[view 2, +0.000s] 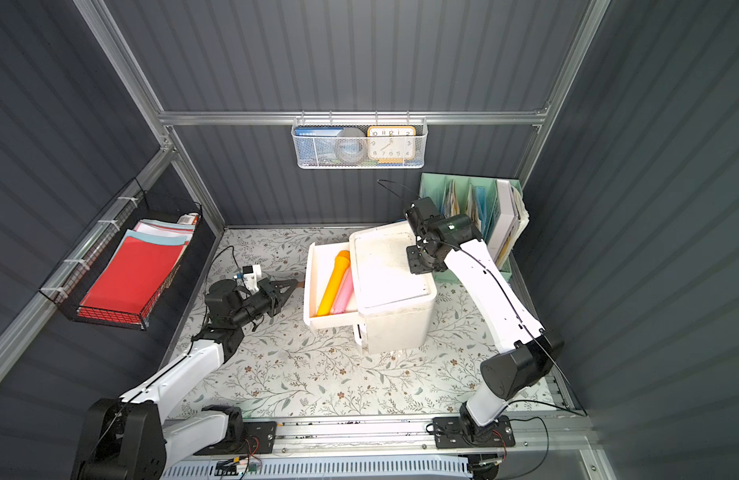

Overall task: Take the microphone out of the drawer
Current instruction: Open the drawer in the storage box.

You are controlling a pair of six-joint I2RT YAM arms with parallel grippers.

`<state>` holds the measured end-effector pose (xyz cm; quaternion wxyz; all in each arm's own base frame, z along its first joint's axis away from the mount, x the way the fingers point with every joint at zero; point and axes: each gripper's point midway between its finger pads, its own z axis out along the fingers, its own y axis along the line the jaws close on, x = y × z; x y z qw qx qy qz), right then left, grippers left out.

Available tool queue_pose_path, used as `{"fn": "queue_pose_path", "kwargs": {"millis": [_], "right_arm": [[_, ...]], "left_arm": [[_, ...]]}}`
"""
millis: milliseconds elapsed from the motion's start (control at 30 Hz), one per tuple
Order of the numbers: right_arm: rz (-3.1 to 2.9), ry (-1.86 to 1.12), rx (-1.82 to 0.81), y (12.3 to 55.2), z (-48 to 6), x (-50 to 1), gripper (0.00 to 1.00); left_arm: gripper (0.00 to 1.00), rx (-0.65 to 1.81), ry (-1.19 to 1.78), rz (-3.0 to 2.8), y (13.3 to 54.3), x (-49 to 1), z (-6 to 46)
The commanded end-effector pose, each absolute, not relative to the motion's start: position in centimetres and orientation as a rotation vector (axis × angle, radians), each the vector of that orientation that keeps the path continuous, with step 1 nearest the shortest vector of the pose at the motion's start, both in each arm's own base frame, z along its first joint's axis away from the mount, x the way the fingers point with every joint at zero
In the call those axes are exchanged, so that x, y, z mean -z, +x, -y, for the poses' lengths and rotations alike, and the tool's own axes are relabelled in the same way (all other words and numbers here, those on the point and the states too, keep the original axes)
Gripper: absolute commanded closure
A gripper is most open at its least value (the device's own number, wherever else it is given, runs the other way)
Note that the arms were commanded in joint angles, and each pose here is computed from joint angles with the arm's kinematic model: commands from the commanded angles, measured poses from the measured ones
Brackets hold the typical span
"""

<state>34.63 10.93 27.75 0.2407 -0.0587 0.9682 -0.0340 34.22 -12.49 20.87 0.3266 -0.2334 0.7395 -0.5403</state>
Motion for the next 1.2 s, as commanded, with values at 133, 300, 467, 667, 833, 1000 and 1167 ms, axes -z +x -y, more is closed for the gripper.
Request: {"fn": "queue_pose_path", "kwargs": {"millis": [133,300,467,667,833,1000,1167], "right_arm": [[-2.543,-0.034,0.308,34.8,-6.1,-30.1,1.0],[-2.558,-0.043,0.253,35.0,-6.9,-29.1,0.99],[-2.568,-0.048,0.212,35.3,-7.6,-28.5,0.9],[-2.556,-0.05,0.137,35.7,-8.6,-28.4,0.82],[-2.562,-0.05,0.086,35.9,-9.3,-28.1,0.82],[-2.574,-0.045,0.067,35.7,-9.4,-27.5,0.85],[-2.577,-0.038,0.063,35.3,-9.4,-27.1,0.87]], "left_arm": [[0.99,1.277,-0.672,-1.945,35.1,-20.3,10.2],[0.64,1.272,-0.621,-1.961,35.3,-20.8,10.5],[0.38,1.147,-0.498,-2.038,35.7,-22.3,10.3],[0.36,0.966,-0.295,-2.065,36.9,-26.4,9.8],[0.35,0.894,-0.129,-2.112,37.7,-29.3,11.3],[0.36,0.759,0.034,-2.155,38.4,-31.4,13.9],[0.4,0.729,0.119,-2.235,38.9,-31.1,16.1]]}}
